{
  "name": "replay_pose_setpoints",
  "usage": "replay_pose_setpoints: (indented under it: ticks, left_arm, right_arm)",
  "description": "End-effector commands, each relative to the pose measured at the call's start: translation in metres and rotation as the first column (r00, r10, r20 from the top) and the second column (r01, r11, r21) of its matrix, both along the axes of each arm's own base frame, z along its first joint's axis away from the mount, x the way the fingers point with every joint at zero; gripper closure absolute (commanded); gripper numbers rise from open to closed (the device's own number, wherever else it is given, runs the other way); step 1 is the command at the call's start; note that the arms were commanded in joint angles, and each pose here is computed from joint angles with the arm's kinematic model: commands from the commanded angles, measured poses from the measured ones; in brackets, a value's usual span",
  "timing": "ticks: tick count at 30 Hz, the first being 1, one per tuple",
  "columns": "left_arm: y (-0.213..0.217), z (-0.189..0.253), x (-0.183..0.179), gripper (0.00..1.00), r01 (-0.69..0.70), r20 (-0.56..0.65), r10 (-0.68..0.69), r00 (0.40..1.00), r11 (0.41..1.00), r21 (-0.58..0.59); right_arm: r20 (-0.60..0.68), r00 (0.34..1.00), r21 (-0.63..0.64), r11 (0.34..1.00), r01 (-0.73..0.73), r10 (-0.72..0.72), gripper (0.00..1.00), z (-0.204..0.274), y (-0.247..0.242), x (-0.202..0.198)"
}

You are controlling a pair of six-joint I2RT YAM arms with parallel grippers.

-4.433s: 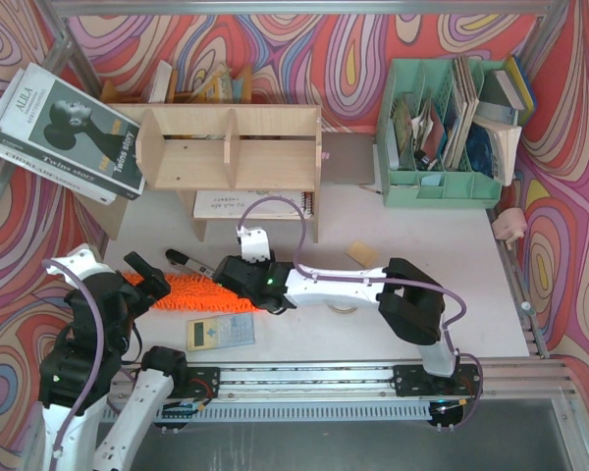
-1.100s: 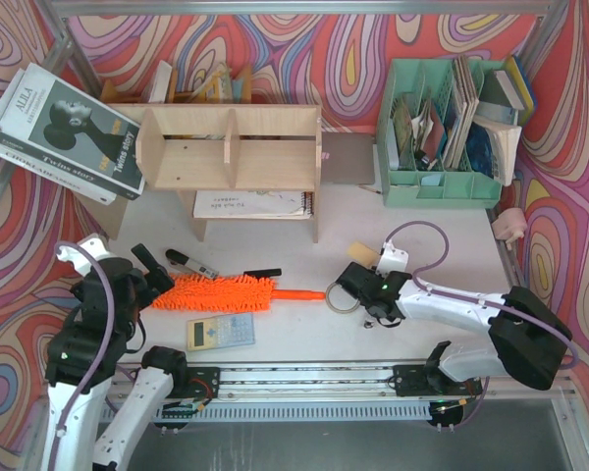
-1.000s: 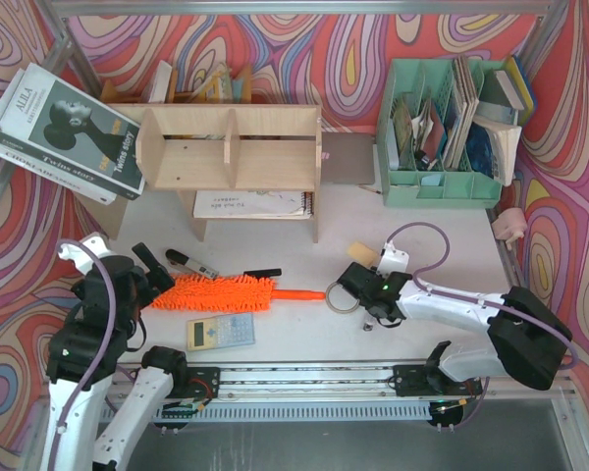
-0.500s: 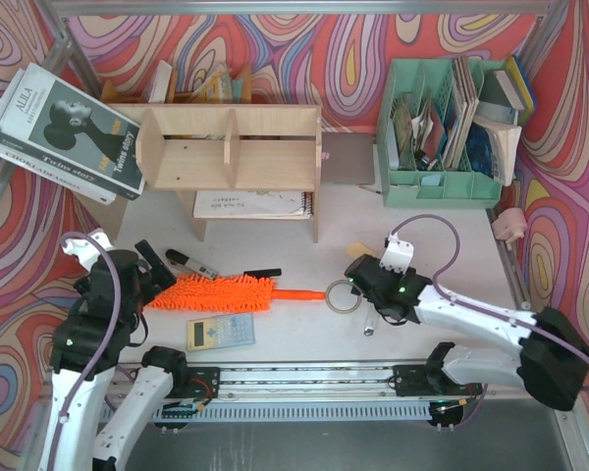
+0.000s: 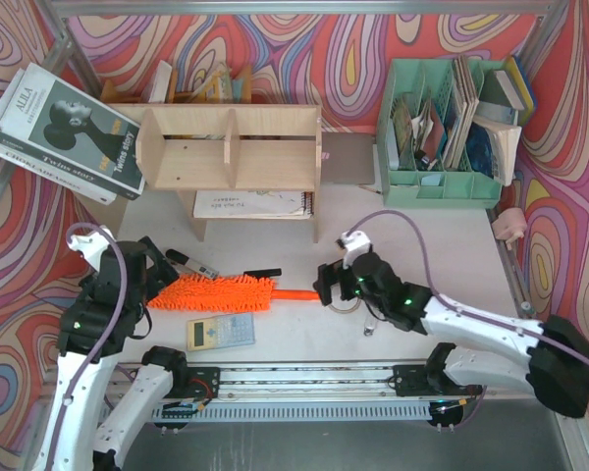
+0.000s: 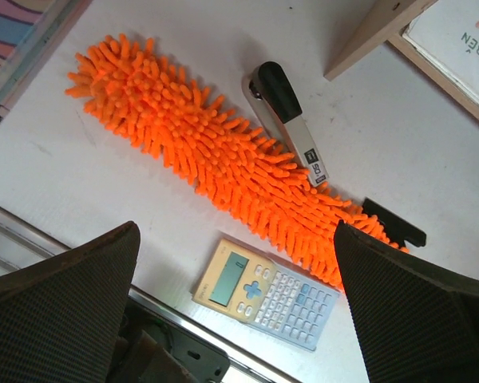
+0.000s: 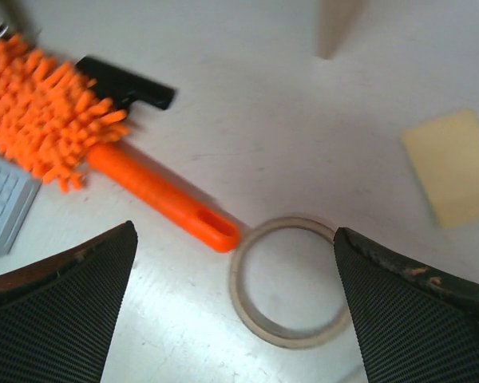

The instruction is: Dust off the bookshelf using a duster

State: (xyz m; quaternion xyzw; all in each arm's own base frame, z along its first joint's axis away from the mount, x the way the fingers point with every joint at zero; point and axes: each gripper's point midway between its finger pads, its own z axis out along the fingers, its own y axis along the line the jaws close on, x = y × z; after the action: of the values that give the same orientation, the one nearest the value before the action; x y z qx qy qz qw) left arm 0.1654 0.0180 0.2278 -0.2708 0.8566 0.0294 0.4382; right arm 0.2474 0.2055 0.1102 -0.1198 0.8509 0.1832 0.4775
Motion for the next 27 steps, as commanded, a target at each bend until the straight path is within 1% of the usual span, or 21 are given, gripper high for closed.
replay_pose_setpoints:
  ticks: [1,3,4,7,10,13,16,18,25,27]
  left_arm:
    - [-0.015,-0.016,-0.003,0.02,-0.032,-0.047,0.026,0.999,0.993,-0.117]
    - [-0.018,-0.027,-0.005,0.02,-0.057,-0.097,0.043,0.994,0.989,-0.137]
    - [-0.017,-0.030,-0.006,0.02,-0.067,-0.111,0.053,0.992,0.989,-0.129]
    - [-0.008,-0.029,-0.007,0.02,-0.089,-0.087,0.081,0.993,0.992,-0.094]
    - [-0.007,-0.025,-0.005,0.02,-0.082,-0.048,0.078,0.996,0.992,-0.093]
    - [-0.008,-0.030,-0.005,0.02,-0.087,-0.082,0.080,0.993,0.992,-0.091]
    - [-0.006,-0.034,-0.004,0.02,-0.118,-0.118,0.108,0.987,0.990,-0.078]
    - [-0.004,-0.035,-0.003,0.02,-0.132,-0.128,0.122,0.984,0.989,-0.072]
    - [-0.002,-0.043,-0.002,0.02,-0.176,-0.099,0.167,0.981,0.980,-0.093]
    - [0.000,-0.044,-0.003,0.02,-0.190,-0.086,0.183,0.979,0.977,-0.093]
  right_arm:
    - [0.108,0.961,-0.069,0.966,-0.249,0.256,0.01,0.013,0.061,-0.007]
    - [0.146,0.937,-0.176,0.941,-0.290,0.316,0.02,0.008,0.080,-0.013]
    - [0.145,0.924,-0.199,0.926,-0.322,0.353,0.03,0.004,0.089,-0.016]
    - [0.152,0.893,-0.208,0.897,-0.390,0.424,0.07,-0.002,0.106,-0.017]
    - [0.153,0.870,-0.219,0.875,-0.432,0.468,0.11,-0.008,0.116,-0.018]
    - [0.141,0.851,-0.247,0.850,-0.465,0.506,0.16,-0.018,0.127,-0.015]
    - [0.125,0.837,-0.283,0.828,-0.485,0.533,0.25,-0.027,0.138,-0.008]
    - [0.118,0.825,-0.301,0.812,-0.500,0.552,0.27,-0.032,0.145,-0.006]
    - [0.075,0.807,-0.354,0.773,-0.527,0.585,0.37,-0.051,0.156,0.001]
    - [0.060,0.806,-0.358,0.766,-0.534,0.589,0.42,-0.057,0.157,0.001]
